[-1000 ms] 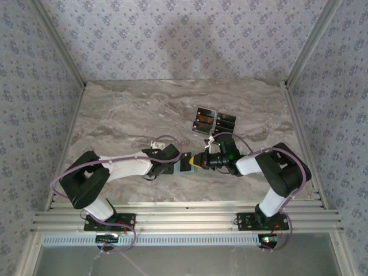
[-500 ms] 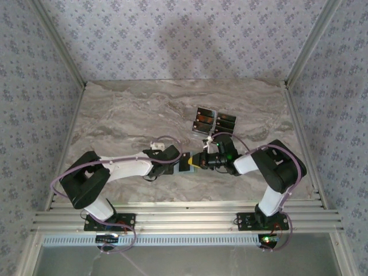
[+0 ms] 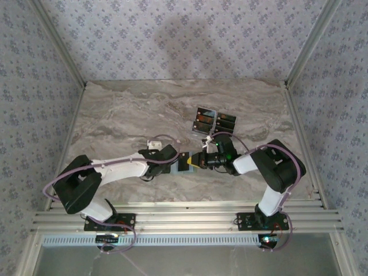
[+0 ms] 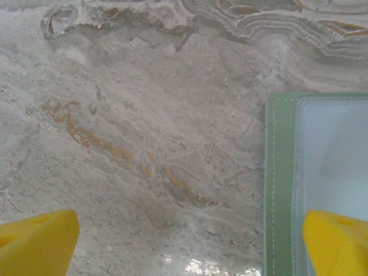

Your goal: Put the credit cards into the card holder

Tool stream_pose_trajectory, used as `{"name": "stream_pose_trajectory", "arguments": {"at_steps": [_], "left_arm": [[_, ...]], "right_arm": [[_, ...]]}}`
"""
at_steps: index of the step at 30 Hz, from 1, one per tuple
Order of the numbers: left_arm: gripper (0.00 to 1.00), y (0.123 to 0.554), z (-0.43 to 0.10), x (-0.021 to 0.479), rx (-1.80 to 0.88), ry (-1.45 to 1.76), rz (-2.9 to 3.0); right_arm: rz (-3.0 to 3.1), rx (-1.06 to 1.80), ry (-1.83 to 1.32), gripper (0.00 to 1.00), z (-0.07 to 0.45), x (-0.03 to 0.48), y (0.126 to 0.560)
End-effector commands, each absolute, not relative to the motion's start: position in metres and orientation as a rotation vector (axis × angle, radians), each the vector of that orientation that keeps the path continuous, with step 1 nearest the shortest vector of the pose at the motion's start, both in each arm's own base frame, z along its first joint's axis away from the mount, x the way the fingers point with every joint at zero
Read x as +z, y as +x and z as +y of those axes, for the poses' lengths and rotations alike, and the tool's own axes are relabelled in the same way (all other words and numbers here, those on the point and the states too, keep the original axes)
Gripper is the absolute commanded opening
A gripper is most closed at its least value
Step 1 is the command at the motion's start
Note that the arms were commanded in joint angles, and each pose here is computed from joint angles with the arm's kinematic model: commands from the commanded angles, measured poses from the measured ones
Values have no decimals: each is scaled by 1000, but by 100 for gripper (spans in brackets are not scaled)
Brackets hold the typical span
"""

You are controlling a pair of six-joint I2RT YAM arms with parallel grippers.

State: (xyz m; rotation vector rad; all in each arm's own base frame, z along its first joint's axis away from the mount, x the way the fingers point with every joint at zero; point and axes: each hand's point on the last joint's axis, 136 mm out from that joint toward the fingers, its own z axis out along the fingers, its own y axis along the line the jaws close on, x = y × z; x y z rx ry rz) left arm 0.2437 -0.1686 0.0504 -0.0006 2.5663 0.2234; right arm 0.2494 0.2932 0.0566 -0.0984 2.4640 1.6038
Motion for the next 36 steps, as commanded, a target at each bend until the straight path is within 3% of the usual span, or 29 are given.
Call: {"name": "stream_pose_trajectory", "arguments": {"at_steps": [1,36], "left_arm": [[100,250,-164,56,235,4,2539],[100,240,-151,23,285,1,2601]], "right_arm": [[2457,1620,-108,0,297,58,252],[2459,1645,-105,0,304,53,261]]}}
